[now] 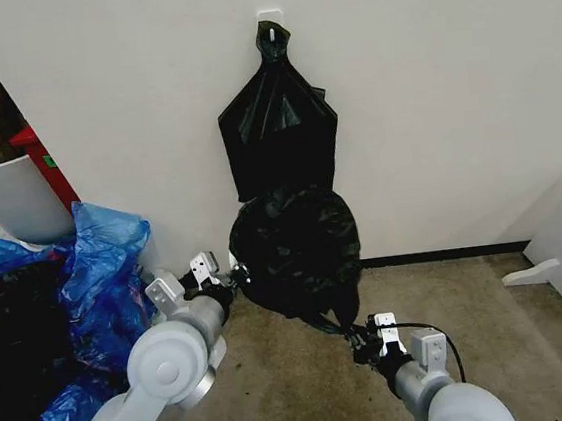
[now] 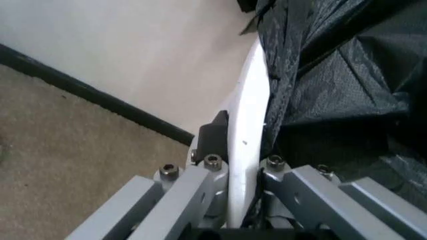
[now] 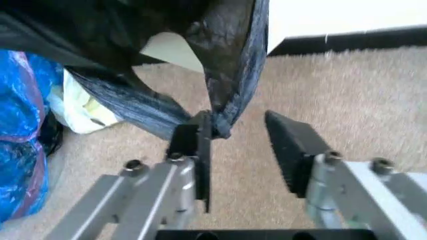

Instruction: Place the garbage bag over the trash bin.

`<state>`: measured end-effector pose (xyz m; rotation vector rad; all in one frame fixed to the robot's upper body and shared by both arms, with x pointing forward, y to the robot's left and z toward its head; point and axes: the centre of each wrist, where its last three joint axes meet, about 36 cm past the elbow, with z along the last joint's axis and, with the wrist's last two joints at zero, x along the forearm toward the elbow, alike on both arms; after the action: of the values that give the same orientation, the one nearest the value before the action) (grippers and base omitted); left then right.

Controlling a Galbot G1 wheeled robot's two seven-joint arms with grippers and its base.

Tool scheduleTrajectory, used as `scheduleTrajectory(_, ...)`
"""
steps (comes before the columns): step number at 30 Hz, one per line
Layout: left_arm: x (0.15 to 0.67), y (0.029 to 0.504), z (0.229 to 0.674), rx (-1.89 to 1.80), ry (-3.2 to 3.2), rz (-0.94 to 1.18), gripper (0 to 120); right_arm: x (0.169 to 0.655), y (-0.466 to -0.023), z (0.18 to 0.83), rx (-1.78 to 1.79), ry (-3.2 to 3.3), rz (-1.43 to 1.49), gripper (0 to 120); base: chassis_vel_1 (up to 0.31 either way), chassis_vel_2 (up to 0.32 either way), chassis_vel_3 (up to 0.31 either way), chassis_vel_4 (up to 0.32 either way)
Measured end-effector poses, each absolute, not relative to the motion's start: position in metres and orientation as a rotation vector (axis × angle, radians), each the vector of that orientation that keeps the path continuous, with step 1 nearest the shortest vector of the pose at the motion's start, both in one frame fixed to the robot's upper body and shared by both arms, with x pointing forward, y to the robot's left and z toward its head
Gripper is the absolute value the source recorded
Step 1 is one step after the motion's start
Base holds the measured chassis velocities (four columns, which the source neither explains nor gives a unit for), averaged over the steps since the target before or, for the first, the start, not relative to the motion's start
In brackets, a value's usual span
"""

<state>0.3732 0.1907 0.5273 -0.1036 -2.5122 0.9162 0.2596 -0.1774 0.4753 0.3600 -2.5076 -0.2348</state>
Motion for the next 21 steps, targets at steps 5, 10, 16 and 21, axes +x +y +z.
scheduleTrajectory(5,0.378,0.191,0.521,-0.068,-2.526,0.908,1,0.250,-0.177,0.487,0.376,-2.552,-0.215,52,0.000,0.000,0.000,0.000)
scheduleTrajectory(10,0.383,0.193,0.515,-0.021,-2.544,0.880,1,0.234,-0.179,0.503,0.378,-2.601,-0.181,73,0.000,0.000,0.000,0.000)
scheduleTrajectory(16,0.383,0.191,0.501,-0.019,-2.560,0.802,1,0.242,-0.193,0.521,0.301,-2.692,-0.129,91,0.000,0.000,0.000,0.000)
scheduleTrajectory(21,0.382,0.191,0.481,-0.030,-2.619,0.676,1,0.260,-0.205,0.536,0.272,-2.744,-0.096,100,0.000,0.000,0.000,0.000)
